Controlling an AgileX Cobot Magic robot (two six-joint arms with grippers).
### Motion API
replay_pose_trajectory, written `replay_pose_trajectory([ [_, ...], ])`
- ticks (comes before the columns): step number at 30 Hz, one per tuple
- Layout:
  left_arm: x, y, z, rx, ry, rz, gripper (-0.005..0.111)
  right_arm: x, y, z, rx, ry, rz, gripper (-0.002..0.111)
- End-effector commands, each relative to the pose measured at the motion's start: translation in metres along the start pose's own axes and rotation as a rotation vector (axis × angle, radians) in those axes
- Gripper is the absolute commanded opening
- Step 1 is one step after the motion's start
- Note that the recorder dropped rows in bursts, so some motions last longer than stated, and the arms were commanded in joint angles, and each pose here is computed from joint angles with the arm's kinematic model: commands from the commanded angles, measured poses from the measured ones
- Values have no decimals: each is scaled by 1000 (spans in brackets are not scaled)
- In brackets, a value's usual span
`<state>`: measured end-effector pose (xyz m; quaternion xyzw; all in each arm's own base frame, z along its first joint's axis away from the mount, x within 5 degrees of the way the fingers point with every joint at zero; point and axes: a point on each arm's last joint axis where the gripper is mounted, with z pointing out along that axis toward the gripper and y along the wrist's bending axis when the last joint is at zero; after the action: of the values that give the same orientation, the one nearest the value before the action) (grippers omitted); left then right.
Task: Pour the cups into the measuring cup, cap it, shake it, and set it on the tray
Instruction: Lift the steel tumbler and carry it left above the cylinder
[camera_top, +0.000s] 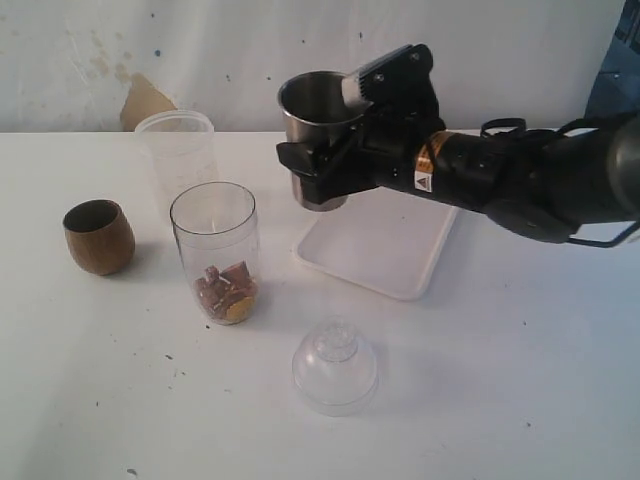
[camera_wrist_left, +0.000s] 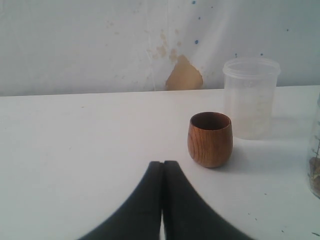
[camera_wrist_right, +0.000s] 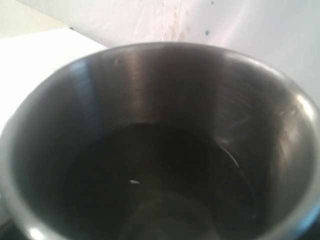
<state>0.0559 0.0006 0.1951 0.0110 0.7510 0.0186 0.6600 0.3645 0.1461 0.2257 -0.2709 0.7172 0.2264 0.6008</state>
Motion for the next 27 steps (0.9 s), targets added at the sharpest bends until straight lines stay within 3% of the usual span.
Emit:
replay_pose_trajectory([
  [1, 0, 0, 0, 0, -12, -2, 0, -7, 5, 23, -41, -56, -3, 0],
  [16, 0, 0, 0, 0, -12, -2, 0, -12, -4, 58, -21, -56, -89, 0],
  [27, 0, 0, 0, 0, -12, -2, 0, -19, 6, 67, -26, -5, -201, 0],
])
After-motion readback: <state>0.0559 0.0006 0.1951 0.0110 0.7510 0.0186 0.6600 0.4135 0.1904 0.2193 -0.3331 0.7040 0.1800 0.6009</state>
